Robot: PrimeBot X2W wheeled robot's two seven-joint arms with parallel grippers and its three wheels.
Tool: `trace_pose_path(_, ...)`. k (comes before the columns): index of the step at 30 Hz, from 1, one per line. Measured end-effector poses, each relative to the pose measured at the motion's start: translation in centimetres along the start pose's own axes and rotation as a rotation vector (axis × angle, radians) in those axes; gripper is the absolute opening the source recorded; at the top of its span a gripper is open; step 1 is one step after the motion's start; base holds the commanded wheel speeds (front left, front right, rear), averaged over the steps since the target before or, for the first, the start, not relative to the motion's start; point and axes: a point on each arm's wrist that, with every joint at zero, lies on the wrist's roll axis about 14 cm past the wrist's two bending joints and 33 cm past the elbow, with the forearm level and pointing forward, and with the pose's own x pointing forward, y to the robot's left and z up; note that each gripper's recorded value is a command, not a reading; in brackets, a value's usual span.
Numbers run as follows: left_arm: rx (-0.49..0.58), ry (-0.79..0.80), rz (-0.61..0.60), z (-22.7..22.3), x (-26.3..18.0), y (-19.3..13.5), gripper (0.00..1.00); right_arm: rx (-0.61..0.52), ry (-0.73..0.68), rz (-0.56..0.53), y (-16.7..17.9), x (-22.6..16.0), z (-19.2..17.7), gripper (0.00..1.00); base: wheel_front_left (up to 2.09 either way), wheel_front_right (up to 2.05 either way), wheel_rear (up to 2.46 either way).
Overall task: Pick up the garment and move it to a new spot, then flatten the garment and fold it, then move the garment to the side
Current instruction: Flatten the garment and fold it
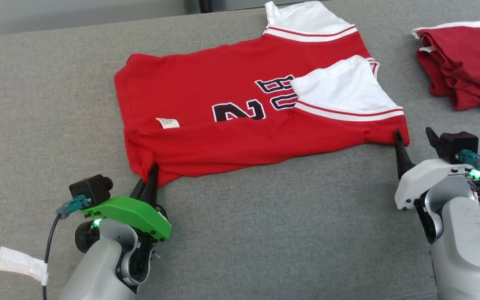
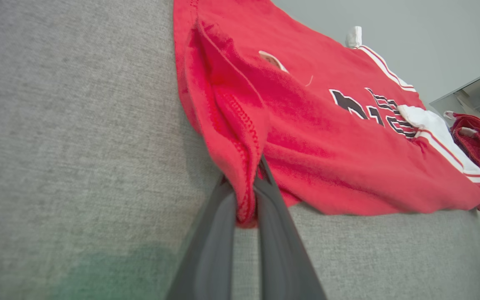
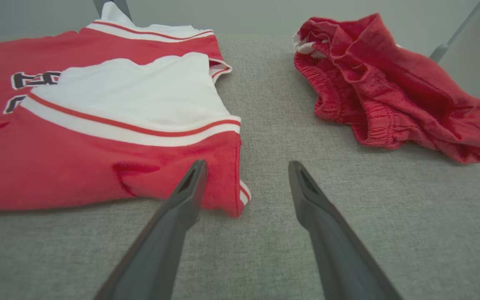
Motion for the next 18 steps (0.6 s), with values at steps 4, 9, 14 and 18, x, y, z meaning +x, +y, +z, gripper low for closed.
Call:
trace_pose_path(4, 0.003, -0.027, -0.004, 0.8, -0.2, 0.3, 0.0, 0.004, 0.075, 0.021, 0.9, 0.6, -1.7, 1.0, 0.0, 0.0, 0.0)
trace_pose_path(9, 0.009, -0.049, -0.03, 1.8, -0.5, 0.0, 0.0, 0.04, 0.166, 0.051, 2.2, 1.1, -3.4, 0.18, 0.0, 0.0, 0.0)
trace_pose_path(14, 0.031, -0.066, -0.046, 2.7, -0.9, -0.1, 0.0, 0.087, 0.162, 0.066, 2.9, 1.5, -2.9, 0.0, 0.0, 0.0, 0.0)
trace_pose_path(18, 0.085, -0.06, -0.075, 3.4, -1.2, -0.5, 0.0, 0.099, 0.094, 0.055, 2.5, 1.8, -0.9, 0.0, 0.0, 0.0, 0.0)
